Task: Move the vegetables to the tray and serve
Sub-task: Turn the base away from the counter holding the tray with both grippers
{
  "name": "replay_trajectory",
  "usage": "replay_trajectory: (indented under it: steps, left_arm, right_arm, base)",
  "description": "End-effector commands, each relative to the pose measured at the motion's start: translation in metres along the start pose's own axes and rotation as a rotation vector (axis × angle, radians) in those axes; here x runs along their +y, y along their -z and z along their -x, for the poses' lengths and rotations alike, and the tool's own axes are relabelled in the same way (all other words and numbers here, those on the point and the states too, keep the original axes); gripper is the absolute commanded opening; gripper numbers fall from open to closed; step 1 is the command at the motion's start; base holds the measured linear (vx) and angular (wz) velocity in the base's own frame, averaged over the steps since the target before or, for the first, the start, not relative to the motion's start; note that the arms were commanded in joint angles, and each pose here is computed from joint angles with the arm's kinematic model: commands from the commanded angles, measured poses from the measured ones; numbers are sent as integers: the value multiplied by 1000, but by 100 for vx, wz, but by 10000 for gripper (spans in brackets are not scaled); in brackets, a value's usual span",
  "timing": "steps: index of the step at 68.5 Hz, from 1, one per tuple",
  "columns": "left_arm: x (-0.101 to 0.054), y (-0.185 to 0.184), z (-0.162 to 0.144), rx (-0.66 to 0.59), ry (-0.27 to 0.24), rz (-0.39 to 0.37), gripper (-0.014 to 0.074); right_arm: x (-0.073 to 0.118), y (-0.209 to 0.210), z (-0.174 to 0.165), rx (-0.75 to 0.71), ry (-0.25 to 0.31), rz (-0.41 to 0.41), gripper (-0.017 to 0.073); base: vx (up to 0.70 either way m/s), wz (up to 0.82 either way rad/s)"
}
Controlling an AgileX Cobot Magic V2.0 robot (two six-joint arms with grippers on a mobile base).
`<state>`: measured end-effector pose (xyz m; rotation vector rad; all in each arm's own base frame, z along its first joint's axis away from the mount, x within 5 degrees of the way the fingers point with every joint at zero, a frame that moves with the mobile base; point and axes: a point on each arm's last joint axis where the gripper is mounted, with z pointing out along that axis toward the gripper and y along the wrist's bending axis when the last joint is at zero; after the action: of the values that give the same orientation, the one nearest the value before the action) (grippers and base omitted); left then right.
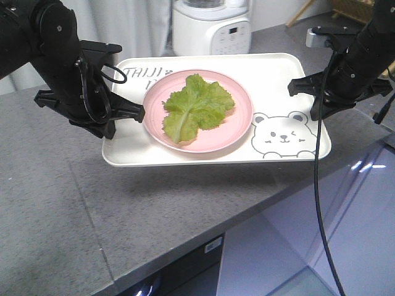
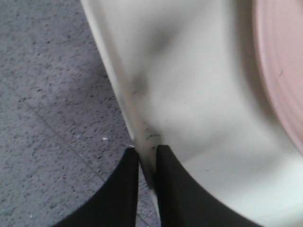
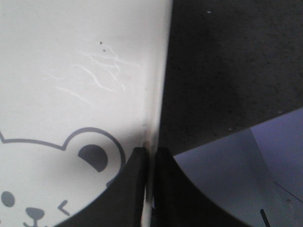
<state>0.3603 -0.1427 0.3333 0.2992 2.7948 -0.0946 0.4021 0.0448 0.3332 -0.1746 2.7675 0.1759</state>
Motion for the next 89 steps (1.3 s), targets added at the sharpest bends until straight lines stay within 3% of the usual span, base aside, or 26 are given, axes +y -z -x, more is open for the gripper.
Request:
replay_trajectory:
  steps: [1, 89]
  left_arm:
    - [-9, 34, 1, -121, -27, -74, -6]
    - [-9, 34, 1, -121, -27, -74, -6]
  right_arm:
    - [10, 35, -1, -76, 25, 50, -6]
    - [10, 35, -1, -76, 25, 50, -6]
  base:
    - [2, -34]
    - [-1, -34]
